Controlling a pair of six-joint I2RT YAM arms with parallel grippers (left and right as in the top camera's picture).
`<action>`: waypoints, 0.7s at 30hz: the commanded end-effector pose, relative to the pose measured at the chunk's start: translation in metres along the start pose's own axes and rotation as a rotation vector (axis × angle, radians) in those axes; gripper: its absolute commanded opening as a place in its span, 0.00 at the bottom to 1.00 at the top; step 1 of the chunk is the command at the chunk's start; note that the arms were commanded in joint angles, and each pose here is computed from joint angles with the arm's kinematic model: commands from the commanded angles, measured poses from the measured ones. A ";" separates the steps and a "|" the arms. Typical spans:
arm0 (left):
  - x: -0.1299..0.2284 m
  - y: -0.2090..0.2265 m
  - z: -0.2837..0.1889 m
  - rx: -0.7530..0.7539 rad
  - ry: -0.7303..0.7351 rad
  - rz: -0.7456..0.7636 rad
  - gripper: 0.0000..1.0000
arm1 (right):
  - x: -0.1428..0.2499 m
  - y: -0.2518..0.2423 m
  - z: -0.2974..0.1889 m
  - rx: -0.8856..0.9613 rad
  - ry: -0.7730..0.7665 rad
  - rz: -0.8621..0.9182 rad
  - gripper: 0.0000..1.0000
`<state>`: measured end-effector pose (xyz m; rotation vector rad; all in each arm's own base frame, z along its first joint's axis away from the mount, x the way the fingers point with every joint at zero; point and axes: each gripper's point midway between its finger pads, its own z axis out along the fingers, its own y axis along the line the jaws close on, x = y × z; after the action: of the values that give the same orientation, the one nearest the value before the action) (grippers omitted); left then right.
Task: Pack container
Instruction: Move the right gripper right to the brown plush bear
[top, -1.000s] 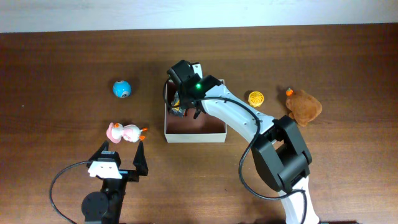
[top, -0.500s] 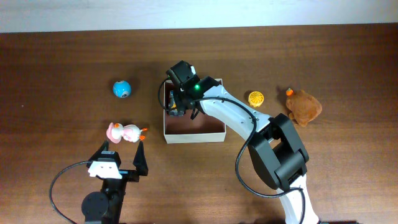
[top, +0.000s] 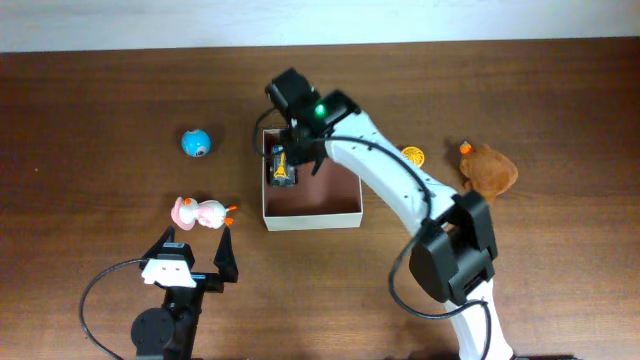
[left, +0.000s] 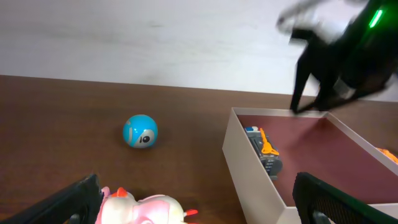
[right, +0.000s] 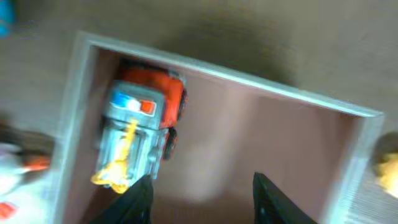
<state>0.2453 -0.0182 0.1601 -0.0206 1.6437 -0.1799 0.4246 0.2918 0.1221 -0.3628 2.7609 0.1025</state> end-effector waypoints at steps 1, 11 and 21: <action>0.001 0.001 0.000 0.000 -0.002 0.012 1.00 | -0.033 -0.018 -0.062 -0.011 -0.094 0.044 0.46; 0.001 0.001 0.000 0.000 -0.002 0.012 0.99 | -0.007 -0.169 -0.081 0.088 0.099 0.348 0.49; 0.001 0.001 0.000 0.000 -0.002 0.012 1.00 | 0.027 -0.248 -0.077 0.095 0.216 0.428 0.57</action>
<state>0.2453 -0.0182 0.1601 -0.0206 1.6437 -0.1799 0.4465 0.0437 0.1796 0.2836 2.9734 0.0053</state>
